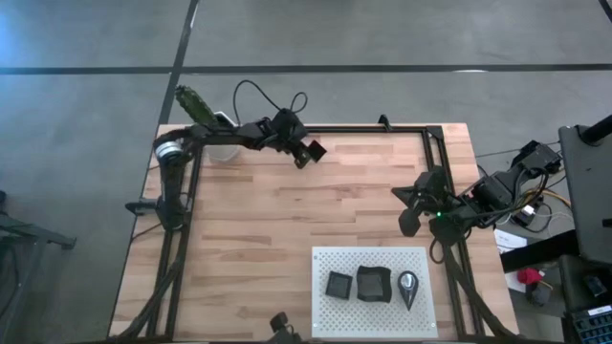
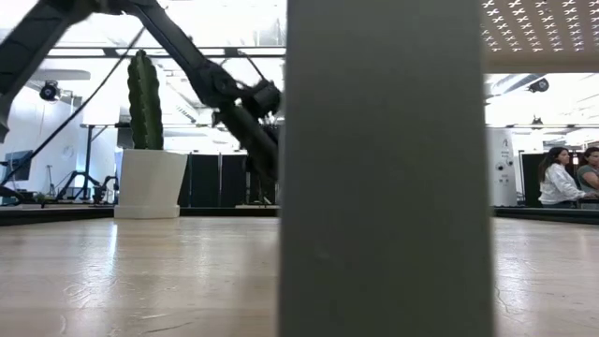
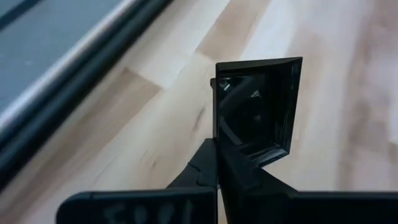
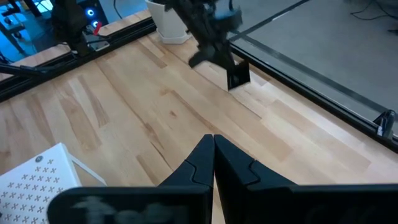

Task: Pick & Place Mini shaped plates
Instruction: Stack the square plate on top of the square plate on the shelf

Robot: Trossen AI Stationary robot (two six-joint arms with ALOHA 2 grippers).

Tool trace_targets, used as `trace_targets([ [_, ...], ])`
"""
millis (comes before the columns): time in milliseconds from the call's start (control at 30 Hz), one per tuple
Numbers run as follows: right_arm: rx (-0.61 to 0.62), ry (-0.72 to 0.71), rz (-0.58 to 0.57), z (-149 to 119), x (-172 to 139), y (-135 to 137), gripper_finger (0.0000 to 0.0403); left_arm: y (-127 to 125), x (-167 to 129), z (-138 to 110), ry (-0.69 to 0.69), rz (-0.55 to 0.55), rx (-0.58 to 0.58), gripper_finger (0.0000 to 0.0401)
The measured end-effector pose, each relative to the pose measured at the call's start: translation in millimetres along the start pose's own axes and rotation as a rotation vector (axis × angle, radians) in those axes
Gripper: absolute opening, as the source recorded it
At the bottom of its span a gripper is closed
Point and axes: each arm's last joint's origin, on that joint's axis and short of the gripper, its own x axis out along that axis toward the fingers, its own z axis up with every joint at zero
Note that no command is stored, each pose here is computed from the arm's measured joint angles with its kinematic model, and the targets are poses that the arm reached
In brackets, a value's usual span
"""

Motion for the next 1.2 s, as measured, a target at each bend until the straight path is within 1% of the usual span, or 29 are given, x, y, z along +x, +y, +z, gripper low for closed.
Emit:
trace_targets([
  [100, -0.015, 0.000, 0.000, 0.0, 0.0, 0.0, 0.0008, -9.2, -25.2, 10.8, -0.013, -0.007, 0.026, 0.0001],
  [200, -0.024, 0.000, 0.000, 0.0, 0.0, 0.0, 0.0008, -25.3, -55.9, 20.9, -0.028, -0.020, 0.080, 0.0001],
  [400, -0.049, 0.000, 0.000, -0.1, 0.1, 0.0, 0.0008, -67.0, -118.6, 31.0, -0.036, -0.078, 0.167, 0.0000],
  [533, -0.060, 0.001, 0.000, -0.3, 0.2, 0.0, 0.0008, -100.0, -145.2, 33.4, 0.013, -0.137, 0.222, 0.0000],
  [633, -0.078, 0.000, 0.000, -0.3, 0.2, 0.0, 0.0008, -128.7, -157.1, 36.8, 0.033, -0.169, 0.271, 0.0000],
  [833, -0.093, 0.003, 0.001, -0.5, 0.2, 0.0, 0.0008, -186.9, -171.3, 42.6, 0.028, -0.296, 0.361, 0.0000],
  [1067, -0.106, 0.008, 0.004, -0.7, 0.2, 0.1, 0.0008, -247.1, -164.5, 38.7, 0.044, -0.438, 0.462, 0.0000],
  [1200, -0.107, 0.008, 0.004, -0.7, 0.2, 0.1, 0.0008, -272.2, -156.4, 33.6, 0.080, -0.521, 0.497, 0.0000],
])
